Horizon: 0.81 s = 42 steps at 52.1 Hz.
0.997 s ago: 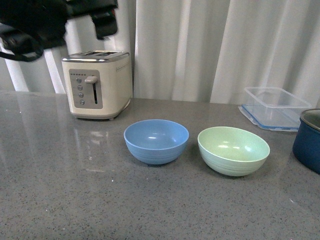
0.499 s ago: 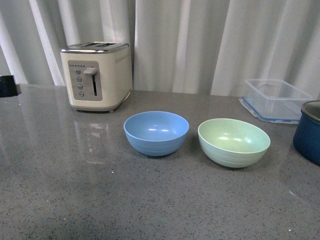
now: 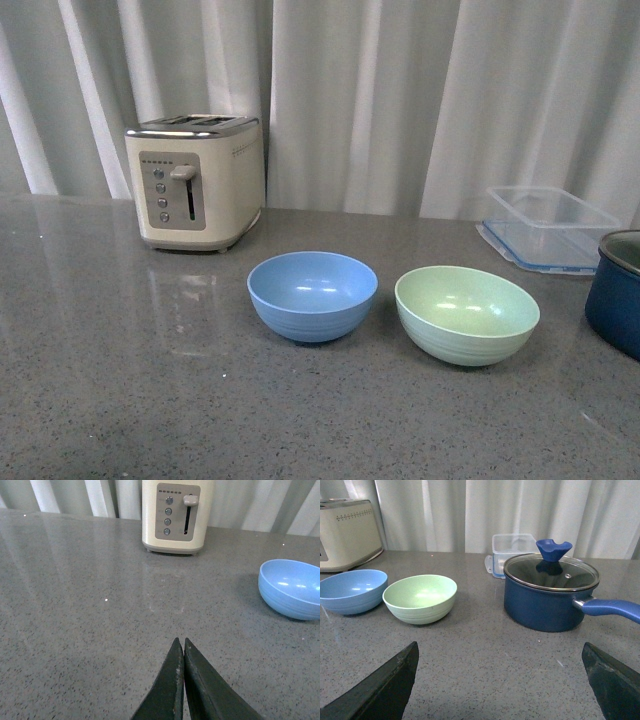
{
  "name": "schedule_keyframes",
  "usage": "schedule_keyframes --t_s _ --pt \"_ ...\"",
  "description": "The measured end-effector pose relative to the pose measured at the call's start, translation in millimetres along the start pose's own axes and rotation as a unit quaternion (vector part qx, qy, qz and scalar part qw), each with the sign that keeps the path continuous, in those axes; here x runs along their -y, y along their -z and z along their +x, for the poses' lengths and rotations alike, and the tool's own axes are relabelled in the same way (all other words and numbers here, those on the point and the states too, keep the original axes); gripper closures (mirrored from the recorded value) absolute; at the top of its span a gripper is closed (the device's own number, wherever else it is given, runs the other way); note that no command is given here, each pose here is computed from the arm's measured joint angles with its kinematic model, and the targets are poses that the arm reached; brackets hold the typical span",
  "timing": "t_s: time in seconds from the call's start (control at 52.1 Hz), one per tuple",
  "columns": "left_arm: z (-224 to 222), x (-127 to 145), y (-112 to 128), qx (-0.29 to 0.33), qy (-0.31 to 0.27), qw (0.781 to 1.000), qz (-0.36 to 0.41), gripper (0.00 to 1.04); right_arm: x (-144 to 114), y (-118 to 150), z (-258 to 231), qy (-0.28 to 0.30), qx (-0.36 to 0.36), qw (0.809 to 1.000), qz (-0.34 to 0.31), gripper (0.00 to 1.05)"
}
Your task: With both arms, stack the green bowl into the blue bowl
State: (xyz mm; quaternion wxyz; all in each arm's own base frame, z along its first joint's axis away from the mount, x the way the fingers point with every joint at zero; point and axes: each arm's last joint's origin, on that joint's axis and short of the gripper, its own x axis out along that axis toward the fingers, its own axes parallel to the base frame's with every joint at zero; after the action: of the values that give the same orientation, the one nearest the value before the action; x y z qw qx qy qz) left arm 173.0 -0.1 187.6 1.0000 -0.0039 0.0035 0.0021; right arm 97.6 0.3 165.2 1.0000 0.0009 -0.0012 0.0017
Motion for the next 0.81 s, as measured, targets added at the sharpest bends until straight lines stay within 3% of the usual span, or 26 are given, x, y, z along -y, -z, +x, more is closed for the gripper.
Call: schedule_keyframes --t_s 0.518,0.806 --pt "-34.0 -0.3 19.4 0.004 0.002 1.0 0.0 1.01 0.0 0.0 0.0 0.0 0.0 1.0 0.0 0.1" --pt "-46.1 -0.2 15.2 0.012 0.003 1.0 0.0 1.01 0.0 0.0 0.0 0.0 0.0 1.0 0.0 0.1"
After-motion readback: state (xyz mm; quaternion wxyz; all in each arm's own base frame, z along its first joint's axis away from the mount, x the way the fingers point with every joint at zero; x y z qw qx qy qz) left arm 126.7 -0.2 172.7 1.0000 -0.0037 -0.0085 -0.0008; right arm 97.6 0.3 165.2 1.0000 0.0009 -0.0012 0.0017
